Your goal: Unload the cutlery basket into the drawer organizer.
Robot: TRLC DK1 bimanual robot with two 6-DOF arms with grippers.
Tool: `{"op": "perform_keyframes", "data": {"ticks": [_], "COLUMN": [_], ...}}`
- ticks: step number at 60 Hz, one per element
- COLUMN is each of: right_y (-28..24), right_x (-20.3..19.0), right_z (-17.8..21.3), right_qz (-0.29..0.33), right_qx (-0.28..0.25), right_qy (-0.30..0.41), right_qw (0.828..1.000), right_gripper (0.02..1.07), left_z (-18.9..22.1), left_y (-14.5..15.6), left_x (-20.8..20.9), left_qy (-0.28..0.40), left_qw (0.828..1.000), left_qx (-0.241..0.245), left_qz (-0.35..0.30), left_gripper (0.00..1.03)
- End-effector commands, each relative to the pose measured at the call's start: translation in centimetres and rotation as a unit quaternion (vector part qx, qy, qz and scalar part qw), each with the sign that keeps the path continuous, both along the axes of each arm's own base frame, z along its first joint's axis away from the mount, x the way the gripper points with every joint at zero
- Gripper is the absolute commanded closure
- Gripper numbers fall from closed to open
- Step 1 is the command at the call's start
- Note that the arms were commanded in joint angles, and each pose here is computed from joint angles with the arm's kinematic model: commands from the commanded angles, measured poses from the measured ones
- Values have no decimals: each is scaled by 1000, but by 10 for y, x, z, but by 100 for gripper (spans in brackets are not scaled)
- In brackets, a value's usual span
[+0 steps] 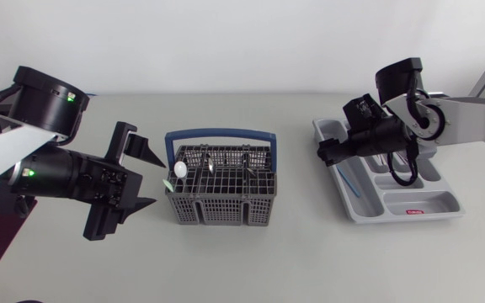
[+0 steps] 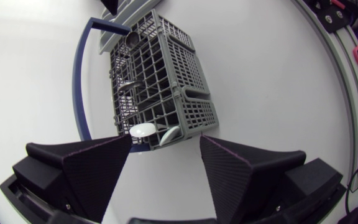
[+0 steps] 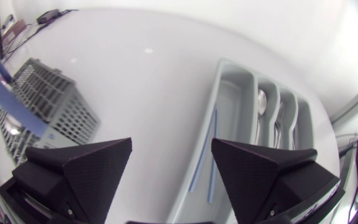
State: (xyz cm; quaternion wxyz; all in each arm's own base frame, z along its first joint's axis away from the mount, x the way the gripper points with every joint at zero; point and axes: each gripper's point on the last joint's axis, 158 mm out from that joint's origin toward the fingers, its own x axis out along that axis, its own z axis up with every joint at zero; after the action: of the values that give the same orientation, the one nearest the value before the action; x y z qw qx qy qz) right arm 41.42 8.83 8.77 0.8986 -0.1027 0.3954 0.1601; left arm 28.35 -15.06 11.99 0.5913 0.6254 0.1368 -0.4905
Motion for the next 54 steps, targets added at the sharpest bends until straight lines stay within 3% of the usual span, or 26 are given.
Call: {"op": "perform_keyframes", "data": {"ticks": [1,11,19,28,40,54], "right_y": [28,88,125,145,157,170], "right_x": [-27,-67,-99,-114,-123,-135], "right_z": [7,29,23,17,14,12], "right_qz": [54,148,209,242,261,282], "right_qx": [-1,11,12,11,9,6], "right_qy": [-18,-58,-53,-57,-55,-54], "right_qw": [998,987,976,969,964,958], "right_gripper": [7,7,7,7,7,7], "left_z": [6,-1,-4,-6,-12,-22], "left_y": [1,3,2,3,4,-2], "left_x": [12,19,22,25,27,25], "left_qy": [-21,-31,-35,-45,-56,-52], "left_qw": [1000,999,998,997,994,993], "left_qx": [16,32,41,53,65,71], "left_qz": [-16,-23,-32,-45,-62,-77], "left_gripper": [12,12,14,18,31,57]}}
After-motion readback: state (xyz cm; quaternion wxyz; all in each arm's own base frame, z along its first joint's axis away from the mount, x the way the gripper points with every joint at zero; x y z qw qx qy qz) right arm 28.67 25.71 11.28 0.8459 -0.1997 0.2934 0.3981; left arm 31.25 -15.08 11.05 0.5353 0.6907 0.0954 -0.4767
